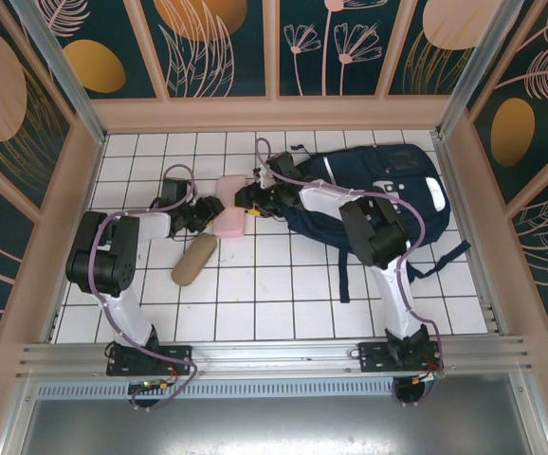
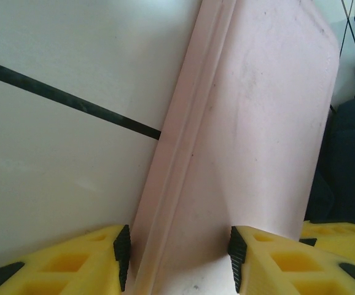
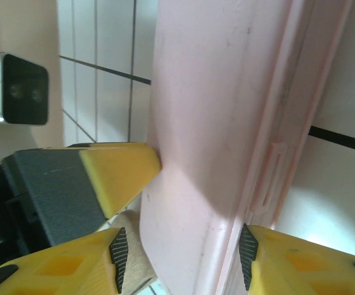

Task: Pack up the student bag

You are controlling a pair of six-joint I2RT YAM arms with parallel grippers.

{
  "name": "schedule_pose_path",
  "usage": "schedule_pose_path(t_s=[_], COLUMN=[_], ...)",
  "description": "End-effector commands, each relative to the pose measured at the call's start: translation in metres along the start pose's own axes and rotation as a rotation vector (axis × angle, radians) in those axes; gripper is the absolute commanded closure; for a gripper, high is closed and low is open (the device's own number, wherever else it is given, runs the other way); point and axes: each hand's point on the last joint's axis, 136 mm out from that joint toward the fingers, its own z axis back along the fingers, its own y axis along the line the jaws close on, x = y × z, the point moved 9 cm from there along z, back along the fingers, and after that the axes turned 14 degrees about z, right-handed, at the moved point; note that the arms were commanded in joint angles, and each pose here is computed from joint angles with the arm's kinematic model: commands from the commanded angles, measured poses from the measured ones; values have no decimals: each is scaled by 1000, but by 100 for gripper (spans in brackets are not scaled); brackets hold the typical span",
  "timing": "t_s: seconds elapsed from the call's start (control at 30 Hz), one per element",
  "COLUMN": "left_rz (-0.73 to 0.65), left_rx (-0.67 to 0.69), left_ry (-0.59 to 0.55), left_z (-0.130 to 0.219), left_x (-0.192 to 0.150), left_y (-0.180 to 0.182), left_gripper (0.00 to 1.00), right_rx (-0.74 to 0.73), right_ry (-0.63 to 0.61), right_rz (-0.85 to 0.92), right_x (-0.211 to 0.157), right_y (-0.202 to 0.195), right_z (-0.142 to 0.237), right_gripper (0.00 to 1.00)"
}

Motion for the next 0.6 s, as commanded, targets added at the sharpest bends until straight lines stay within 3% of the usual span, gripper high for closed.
schedule_pose_path(t_s=[0.0,0.33,0.57], left_rz=[-21,-27,-21], left_rx=[18,61,9], left_ry=[43,27,68], left_z=[-6,-5,-5], left_x=[-5,-5,-8], left_y=[1,5,1], left_gripper=[52,50,50], right_rx=[-92,-287,-254], right_ry=[21,70,85], right_rz=[56,43,20], right_x=[-1,-15,-19], right_y=[4,-27,-36], right_z=[-1,-15,-23], right_gripper=[46,48,68])
